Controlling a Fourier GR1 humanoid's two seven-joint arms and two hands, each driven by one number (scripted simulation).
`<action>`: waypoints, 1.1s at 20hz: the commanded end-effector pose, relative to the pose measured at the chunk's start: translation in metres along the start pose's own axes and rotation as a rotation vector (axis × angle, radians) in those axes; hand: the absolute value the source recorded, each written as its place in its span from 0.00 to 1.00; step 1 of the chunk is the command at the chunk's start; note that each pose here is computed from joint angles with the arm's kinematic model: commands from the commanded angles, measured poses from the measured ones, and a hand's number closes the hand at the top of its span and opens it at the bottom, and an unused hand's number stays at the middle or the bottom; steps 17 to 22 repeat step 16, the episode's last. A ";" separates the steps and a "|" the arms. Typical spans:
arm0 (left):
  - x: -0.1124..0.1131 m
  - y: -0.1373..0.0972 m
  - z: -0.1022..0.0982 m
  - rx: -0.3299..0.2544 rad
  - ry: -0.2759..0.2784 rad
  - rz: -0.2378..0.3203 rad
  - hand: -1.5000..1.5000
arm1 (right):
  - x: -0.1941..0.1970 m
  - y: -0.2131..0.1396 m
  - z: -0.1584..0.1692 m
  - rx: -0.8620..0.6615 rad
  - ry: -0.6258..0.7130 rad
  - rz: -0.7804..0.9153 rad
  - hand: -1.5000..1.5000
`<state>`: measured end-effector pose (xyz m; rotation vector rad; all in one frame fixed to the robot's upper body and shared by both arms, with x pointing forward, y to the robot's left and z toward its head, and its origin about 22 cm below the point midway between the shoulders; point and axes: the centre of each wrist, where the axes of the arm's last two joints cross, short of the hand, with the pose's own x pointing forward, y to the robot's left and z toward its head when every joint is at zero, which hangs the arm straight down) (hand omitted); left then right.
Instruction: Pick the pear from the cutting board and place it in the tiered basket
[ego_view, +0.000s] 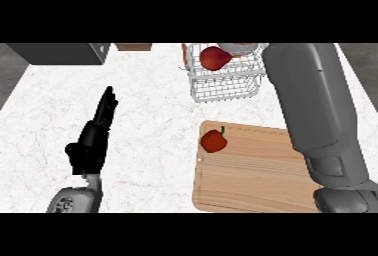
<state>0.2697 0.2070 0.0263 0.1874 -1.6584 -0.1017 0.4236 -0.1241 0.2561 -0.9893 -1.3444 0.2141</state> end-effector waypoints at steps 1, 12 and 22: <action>0.019 0.007 -0.006 0.024 -0.003 -0.010 0.50 | -0.010 -0.033 0.001 -0.093 0.086 -0.099 0.00; 0.010 -0.011 0.004 0.049 0.010 -0.020 0.50 | -0.155 -0.139 0.030 -0.154 0.134 -0.279 0.00; 0.001 0.003 0.013 0.058 0.021 -0.005 0.50 | -0.216 -0.164 0.070 -0.111 0.130 -0.319 0.00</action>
